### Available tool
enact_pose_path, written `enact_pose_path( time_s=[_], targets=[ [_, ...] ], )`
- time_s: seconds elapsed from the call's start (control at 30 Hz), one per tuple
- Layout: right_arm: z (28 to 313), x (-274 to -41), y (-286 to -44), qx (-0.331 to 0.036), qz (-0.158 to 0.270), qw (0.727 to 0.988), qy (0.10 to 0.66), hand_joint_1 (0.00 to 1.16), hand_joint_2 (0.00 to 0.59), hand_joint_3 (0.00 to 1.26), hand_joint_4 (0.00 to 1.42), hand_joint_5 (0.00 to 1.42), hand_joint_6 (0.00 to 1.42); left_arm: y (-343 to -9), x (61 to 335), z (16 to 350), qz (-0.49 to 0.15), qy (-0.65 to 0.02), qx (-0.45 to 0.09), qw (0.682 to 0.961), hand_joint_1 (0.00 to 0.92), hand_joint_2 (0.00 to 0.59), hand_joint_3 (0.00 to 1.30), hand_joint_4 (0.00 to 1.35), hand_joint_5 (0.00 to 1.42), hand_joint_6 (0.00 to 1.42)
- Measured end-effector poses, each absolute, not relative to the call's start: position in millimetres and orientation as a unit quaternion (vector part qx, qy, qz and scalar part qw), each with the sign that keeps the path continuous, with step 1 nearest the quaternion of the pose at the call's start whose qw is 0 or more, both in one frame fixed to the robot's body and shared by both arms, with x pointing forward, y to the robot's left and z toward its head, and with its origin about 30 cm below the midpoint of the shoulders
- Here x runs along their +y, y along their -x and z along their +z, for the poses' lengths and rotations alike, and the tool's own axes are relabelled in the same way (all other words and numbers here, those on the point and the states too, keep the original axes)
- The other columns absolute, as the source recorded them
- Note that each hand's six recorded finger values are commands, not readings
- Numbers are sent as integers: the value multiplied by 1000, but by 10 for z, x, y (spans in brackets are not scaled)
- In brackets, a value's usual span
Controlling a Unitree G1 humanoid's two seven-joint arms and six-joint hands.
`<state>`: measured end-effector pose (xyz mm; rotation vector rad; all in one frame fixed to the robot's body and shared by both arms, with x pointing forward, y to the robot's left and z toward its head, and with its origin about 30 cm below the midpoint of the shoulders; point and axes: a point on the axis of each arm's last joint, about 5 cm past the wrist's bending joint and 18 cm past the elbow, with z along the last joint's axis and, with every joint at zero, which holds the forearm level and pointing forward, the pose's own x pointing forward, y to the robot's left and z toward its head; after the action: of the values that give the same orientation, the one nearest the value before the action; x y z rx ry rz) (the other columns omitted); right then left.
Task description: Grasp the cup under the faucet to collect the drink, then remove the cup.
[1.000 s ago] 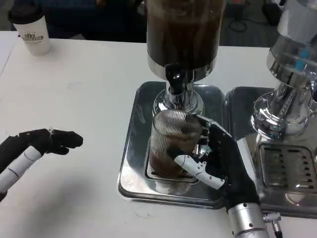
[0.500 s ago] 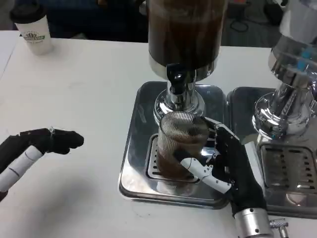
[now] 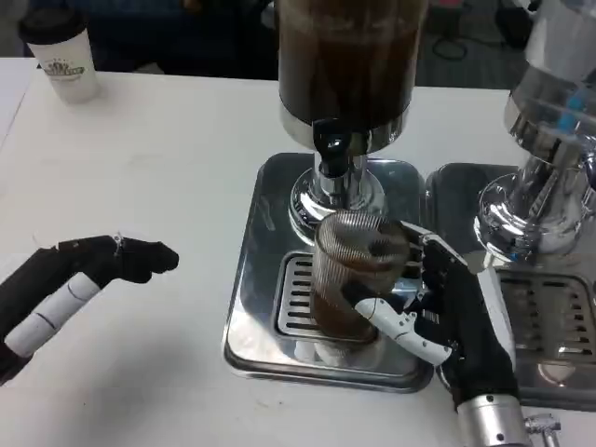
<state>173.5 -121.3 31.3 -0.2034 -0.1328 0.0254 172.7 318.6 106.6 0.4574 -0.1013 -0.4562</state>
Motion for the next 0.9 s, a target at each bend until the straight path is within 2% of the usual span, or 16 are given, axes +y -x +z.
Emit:
enact_pose_path(
  time_s=[0.9],
  targets=[
    [365,-1277,-1717,-85,4,990,116,805,211,516,653,909,1216,-1726,3109,1016,-233,-227,-44,945,0,132,491,381,322,338]
  ],
)
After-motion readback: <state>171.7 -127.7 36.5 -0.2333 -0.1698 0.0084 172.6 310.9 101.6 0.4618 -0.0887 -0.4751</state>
